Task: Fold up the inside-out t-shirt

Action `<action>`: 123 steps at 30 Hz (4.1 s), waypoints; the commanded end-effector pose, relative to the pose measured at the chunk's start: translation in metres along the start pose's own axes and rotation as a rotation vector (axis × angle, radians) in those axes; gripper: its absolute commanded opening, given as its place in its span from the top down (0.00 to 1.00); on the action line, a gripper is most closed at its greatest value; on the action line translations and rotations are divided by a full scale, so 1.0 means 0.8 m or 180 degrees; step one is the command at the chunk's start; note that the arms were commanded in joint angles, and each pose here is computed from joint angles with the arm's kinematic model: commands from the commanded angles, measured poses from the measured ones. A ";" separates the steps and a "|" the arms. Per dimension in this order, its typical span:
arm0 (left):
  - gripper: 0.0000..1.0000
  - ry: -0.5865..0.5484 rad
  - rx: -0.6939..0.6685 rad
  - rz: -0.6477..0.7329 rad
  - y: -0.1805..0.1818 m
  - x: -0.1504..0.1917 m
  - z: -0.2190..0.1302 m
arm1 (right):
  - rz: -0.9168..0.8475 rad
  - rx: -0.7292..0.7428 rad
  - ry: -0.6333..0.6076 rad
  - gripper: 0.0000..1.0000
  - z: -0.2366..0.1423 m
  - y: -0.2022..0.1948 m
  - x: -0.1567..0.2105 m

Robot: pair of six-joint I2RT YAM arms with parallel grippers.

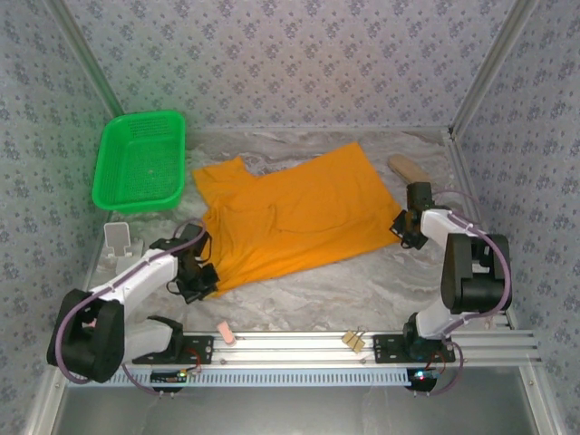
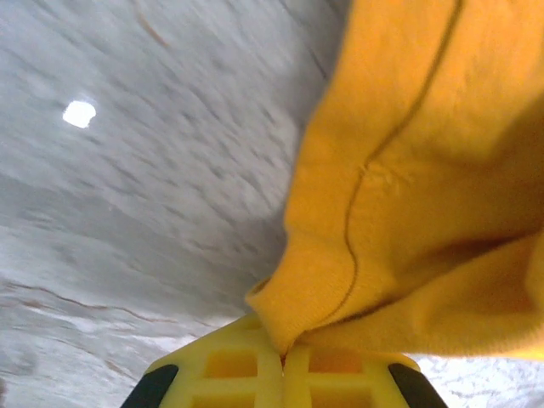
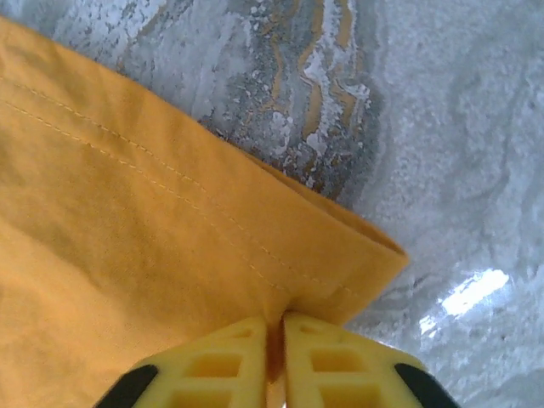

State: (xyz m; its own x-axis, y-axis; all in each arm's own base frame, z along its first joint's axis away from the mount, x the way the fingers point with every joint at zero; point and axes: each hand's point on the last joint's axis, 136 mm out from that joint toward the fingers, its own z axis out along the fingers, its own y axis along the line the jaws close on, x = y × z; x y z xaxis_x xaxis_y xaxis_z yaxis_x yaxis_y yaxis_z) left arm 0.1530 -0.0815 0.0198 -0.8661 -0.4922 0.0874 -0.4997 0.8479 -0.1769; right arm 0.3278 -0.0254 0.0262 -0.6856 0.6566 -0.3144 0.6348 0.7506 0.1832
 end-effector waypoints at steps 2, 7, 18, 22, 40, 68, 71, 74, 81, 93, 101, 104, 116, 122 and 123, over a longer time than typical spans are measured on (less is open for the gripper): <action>1.00 -0.0210 0.0060 -0.0070 0.004 -0.020 -0.020 | 0.0269 0.0040 -0.0164 1.00 -0.011 -0.012 -0.016; 1.00 -0.0236 0.0003 -0.0149 0.012 -0.013 -0.038 | 0.0296 0.0303 -0.0488 1.00 -0.043 -0.043 -0.029; 0.78 -0.0369 0.0146 -0.0221 0.016 -0.005 -0.043 | 0.0275 0.0542 -0.0285 0.81 -0.032 -0.065 -0.007; 0.54 -0.0118 0.0264 -0.0197 0.008 0.012 -0.039 | 0.0233 0.0569 -0.0429 0.59 -0.043 -0.073 -0.009; 0.52 -0.0540 -0.0422 0.0900 -0.070 -0.030 -0.013 | -0.3034 -0.2383 -0.0032 0.49 -0.128 0.371 0.169; 0.25 -0.0738 0.0259 -0.0179 0.004 -0.006 -0.012 | -0.3335 -0.2467 0.0404 0.45 -0.083 0.550 0.420; 0.25 -0.0672 0.0297 -0.0187 0.000 -0.003 -0.006 | -0.3335 -0.2239 0.0171 0.51 -0.061 0.553 0.414; 0.25 -0.0593 0.0233 -0.0209 0.004 0.000 0.000 | -0.3299 -0.2023 -0.0007 0.80 -0.043 0.558 0.401; 0.26 -0.0525 0.0089 -0.0266 0.022 0.007 0.012 | -0.2978 -0.2064 -0.0323 1.00 -0.082 0.586 0.347; 0.14 -0.0657 0.0134 -0.0125 0.019 -0.004 -0.009 | -0.2556 -0.2382 -0.0250 0.55 -0.095 0.611 0.313; 0.10 -0.0899 0.0226 0.0058 -0.005 -0.020 -0.064 | -0.2765 -0.2206 -0.0119 0.47 -0.141 0.523 0.237; 0.15 -0.1107 0.0173 0.0181 -0.016 -0.031 -0.101 | -0.2548 -0.1921 -0.0164 0.45 -0.132 0.442 0.186; 0.32 -0.1529 0.0101 0.0321 -0.096 -0.101 -0.119 | -0.1325 -0.0829 -0.0180 0.49 -0.055 0.124 0.061; 0.35 -0.1469 0.0054 0.0362 -0.129 -0.149 -0.085 | -0.0902 -0.0715 0.0181 0.60 -0.003 0.076 0.070; 0.35 -0.1401 0.0073 0.0366 -0.133 -0.154 -0.073 | -0.0689 -0.0597 0.0217 0.70 0.004 0.057 0.069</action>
State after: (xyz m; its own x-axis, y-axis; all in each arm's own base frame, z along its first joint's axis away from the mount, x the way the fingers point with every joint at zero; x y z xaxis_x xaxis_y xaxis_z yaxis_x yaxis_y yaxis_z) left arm 0.2859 -0.0963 0.0885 -0.8347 -0.4405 -0.3304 -0.4127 0.8977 -0.1543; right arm 0.3277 0.0536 0.0300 -0.8478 0.3875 -0.3621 0.3099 0.9160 0.2547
